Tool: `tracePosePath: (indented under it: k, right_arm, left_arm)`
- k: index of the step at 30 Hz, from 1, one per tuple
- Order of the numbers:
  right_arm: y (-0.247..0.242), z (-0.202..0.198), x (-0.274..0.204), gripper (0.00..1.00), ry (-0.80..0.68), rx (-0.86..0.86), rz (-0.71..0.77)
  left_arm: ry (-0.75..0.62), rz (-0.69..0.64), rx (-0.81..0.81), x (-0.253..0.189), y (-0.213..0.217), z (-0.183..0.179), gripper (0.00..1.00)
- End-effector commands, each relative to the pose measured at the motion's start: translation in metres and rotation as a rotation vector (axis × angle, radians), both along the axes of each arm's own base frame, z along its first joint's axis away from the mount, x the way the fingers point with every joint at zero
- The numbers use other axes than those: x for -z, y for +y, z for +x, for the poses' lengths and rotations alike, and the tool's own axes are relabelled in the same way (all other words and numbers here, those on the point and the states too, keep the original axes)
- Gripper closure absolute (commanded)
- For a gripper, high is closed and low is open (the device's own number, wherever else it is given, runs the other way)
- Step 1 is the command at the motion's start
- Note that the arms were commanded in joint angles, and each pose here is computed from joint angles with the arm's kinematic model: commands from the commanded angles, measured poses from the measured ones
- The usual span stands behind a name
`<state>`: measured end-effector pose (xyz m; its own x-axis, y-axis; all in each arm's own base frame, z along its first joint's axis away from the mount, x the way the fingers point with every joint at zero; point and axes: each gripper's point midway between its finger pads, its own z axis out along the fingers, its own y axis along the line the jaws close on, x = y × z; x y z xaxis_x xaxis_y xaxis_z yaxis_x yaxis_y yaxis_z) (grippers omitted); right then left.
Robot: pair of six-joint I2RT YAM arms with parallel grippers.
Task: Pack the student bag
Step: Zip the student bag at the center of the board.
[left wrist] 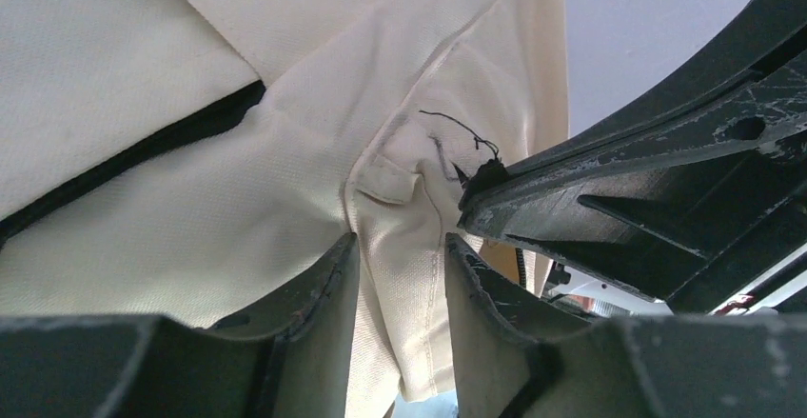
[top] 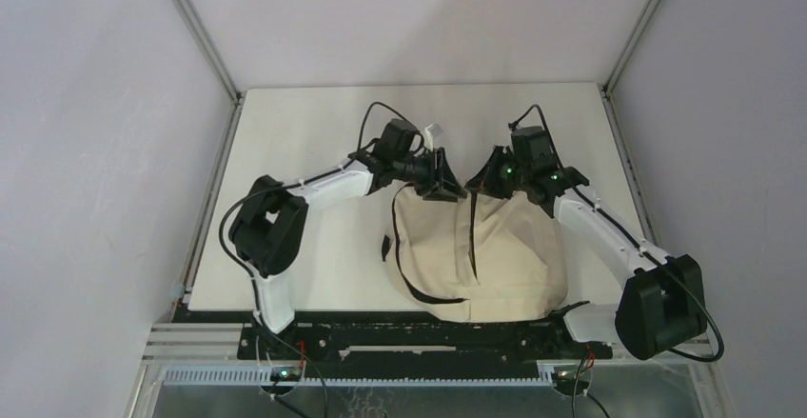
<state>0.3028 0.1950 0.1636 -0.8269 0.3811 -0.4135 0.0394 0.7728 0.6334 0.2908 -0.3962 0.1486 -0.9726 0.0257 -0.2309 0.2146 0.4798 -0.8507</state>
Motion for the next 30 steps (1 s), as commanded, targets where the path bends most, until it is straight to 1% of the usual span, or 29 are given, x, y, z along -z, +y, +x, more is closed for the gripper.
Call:
tracePosePath:
  k: [1,3,5,10,11,14,27,30]
  right_arm:
    - [0.005,0.003,-0.023,1.00,-0.067,-0.013,0.053]
    - [0.005,0.003,-0.023,1.00,-0.066,-0.015,0.054]
    - [0.005,0.002,-0.023,1.00,-0.063,-0.017,0.053]
    - [0.004,0.000,-0.021,1.00,-0.059,-0.018,0.042]
    - [0.003,0.000,-0.020,1.00,-0.057,-0.021,0.039]
    - [0.002,-0.004,-0.016,1.00,-0.042,-0.029,0.025]
    - [-0.010,-0.037,-0.002,1.00,0.000,-0.044,0.005]
    - [-0.013,-0.043,0.000,1.00,-0.001,-0.047,0.000]
  left_arm:
    - [-0.015,-0.072,0.040,-0.017,-0.020,0.000,0.60]
    - [-0.004,-0.066,0.035,-0.012,-0.021,0.001,0.61]
    - [0.004,-0.061,0.035,-0.008,-0.023,0.001,0.66]
    - [0.029,-0.071,0.016,-0.001,-0.028,0.004,0.80]
    - [0.024,-0.080,0.012,-0.002,-0.030,0.005,0.83]
    - [0.017,-0.082,-0.002,-0.004,-0.030,0.008,0.99]
    - [0.025,-0.059,-0.039,0.007,-0.028,0.014,1.00]
    - [0.018,-0.064,-0.053,0.005,-0.024,0.016,1.00]
